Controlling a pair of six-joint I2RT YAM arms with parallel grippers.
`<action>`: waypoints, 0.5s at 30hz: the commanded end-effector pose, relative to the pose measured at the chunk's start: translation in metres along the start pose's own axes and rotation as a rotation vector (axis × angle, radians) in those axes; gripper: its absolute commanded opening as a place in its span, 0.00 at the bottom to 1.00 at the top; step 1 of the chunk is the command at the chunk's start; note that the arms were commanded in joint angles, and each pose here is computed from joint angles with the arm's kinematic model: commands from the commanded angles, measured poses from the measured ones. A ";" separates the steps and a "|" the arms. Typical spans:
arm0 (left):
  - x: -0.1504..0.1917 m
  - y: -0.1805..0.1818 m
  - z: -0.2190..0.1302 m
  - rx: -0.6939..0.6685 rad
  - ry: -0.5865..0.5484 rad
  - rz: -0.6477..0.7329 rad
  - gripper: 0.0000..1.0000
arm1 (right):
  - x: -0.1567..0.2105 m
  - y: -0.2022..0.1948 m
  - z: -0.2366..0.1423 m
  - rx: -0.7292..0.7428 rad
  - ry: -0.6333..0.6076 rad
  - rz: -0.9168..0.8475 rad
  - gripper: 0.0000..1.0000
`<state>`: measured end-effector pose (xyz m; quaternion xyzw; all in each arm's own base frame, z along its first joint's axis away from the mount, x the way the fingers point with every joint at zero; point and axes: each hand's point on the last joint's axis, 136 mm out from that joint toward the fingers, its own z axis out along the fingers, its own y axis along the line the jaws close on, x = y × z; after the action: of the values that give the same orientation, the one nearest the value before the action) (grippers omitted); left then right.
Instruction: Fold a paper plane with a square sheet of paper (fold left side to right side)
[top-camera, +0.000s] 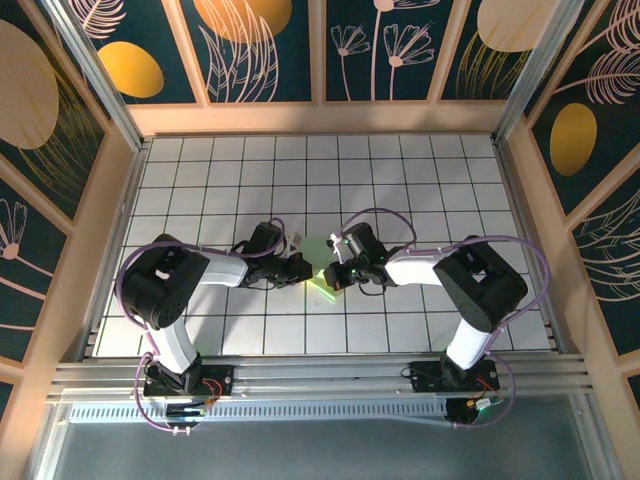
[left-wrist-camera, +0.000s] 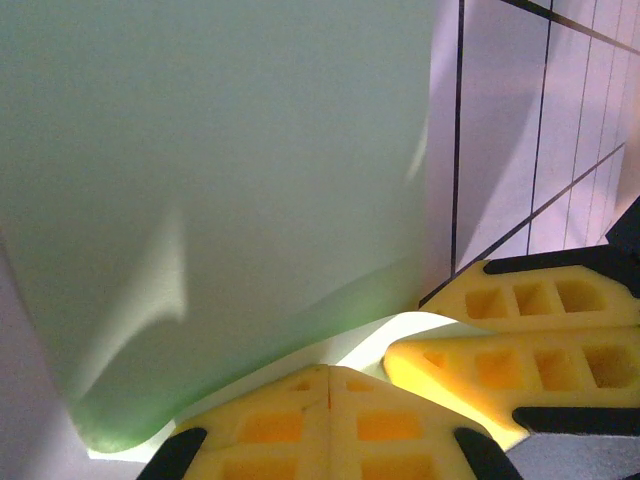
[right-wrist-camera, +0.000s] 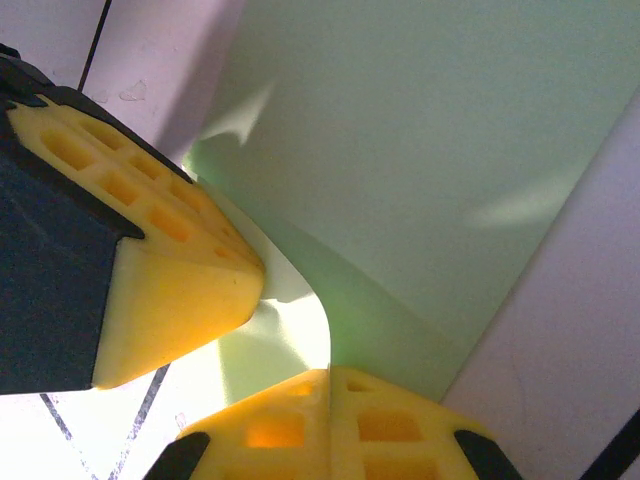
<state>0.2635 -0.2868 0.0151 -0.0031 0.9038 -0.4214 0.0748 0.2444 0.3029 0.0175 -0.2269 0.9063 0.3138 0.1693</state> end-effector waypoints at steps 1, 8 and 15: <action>0.007 0.010 0.004 -0.023 0.013 -0.007 0.02 | 0.030 -0.019 0.009 0.056 0.101 0.032 0.00; 0.010 0.024 0.004 -0.091 0.015 -0.032 0.00 | 0.021 -0.014 0.005 0.042 0.077 0.036 0.01; 0.019 0.045 0.003 -0.178 0.035 -0.067 0.00 | -0.003 -0.002 -0.004 0.004 0.026 0.052 0.11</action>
<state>0.2644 -0.2852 0.0125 -0.0070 0.9079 -0.4122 0.0763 0.2451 0.3024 0.0186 -0.2219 0.9081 0.3150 0.1641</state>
